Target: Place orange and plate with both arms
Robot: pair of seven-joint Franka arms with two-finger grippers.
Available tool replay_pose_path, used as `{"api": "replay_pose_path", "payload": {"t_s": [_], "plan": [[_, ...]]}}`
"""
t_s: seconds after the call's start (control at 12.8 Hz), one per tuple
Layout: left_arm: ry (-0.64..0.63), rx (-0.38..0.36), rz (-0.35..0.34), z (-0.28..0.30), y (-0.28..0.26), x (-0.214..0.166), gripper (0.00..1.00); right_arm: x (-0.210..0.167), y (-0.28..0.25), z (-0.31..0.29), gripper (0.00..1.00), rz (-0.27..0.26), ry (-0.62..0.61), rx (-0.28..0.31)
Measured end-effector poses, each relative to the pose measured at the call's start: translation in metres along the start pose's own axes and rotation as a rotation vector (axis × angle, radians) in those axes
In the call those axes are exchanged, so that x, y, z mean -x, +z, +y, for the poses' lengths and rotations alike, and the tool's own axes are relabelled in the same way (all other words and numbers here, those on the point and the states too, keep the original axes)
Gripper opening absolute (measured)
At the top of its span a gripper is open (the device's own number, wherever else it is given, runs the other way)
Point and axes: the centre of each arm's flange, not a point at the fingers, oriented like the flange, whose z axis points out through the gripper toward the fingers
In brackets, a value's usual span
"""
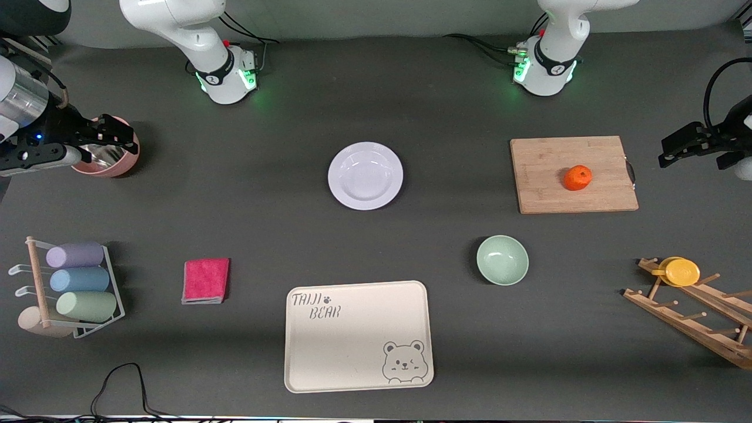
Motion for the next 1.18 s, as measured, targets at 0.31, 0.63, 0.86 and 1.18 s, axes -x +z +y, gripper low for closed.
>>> {"api": "replay_pose_path", "payload": {"t_s": [0.31, 0.63, 0.86, 1.18], "plan": [[-0.001, 0.0, -0.002, -0.001, 0.0, 0.0, 1.0, 0.0, 0.0, 0.0, 1.0, 0.001, 0.0, 0.0], [-0.037, 0.001, -0.053, -0.035, -0.002, 0.017, 1.0, 0.001, -0.003, 0.0, 1.0, 0.006, 0.0, 0.0], [-0.068, 0.003, -0.058, -0.07, -0.008, 0.067, 1.0, 0.002, -0.005, 0.001, 1.0, 0.011, 0.001, 0.0], [-0.055, -0.009, -0.048, -0.044, 0.01, 0.145, 1.0, 0.002, -0.006, 0.001, 1.0, 0.012, 0.001, 0.0]]}}
